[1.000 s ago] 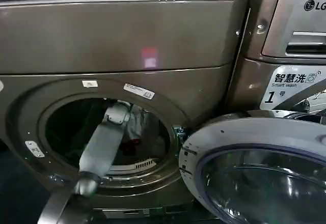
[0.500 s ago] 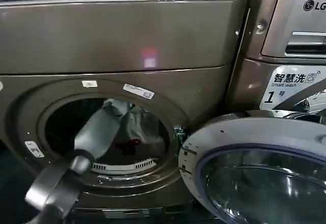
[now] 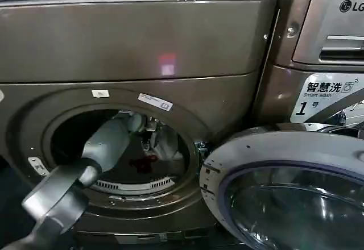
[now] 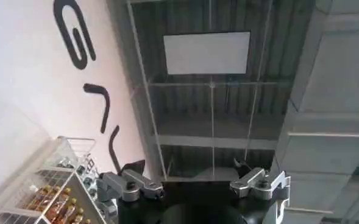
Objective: Grasp the clothes from the dryer.
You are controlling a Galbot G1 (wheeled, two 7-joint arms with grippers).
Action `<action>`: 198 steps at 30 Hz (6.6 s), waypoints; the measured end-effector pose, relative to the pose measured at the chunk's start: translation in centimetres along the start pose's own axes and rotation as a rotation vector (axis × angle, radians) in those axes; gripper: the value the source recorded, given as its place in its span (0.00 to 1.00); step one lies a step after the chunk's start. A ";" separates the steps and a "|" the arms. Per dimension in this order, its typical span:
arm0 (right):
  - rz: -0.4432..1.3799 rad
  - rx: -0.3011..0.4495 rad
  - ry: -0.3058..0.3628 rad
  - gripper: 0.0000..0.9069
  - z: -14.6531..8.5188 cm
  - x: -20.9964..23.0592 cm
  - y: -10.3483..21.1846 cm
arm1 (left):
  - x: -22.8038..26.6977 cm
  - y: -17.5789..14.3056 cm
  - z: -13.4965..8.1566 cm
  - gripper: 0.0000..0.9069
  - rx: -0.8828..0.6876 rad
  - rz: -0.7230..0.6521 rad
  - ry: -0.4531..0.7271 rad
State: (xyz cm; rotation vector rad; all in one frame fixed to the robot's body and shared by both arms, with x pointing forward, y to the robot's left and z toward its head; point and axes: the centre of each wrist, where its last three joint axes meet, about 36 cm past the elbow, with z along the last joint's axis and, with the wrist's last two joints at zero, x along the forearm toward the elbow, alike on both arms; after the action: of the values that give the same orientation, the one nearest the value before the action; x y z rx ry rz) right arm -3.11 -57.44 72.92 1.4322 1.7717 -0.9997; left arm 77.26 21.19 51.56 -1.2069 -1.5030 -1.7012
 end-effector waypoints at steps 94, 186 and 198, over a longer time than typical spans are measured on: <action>-0.026 0.010 -0.010 1.00 0.1 0.5 0.7 | -3.7 -4.4 2.8 0.00 0.036 0.072 -0.009; 0.018 0.050 0.028 1.00 2.3 1.5 1.0 | -0.6 -5.4 -6.8 0.00 1.519 -1.074 -0.554; 0.018 0.049 0.031 1.00 2.5 1.6 1.0 | -0.7 -5.4 -6.5 0.00 1.509 -1.084 -0.543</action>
State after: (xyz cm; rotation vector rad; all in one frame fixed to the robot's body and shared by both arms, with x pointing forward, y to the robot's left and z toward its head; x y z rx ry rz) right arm -2.38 -58.66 70.17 1.4986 1.7641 -1.0229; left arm 71.18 15.94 48.71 0.1154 -3.0859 -0.0790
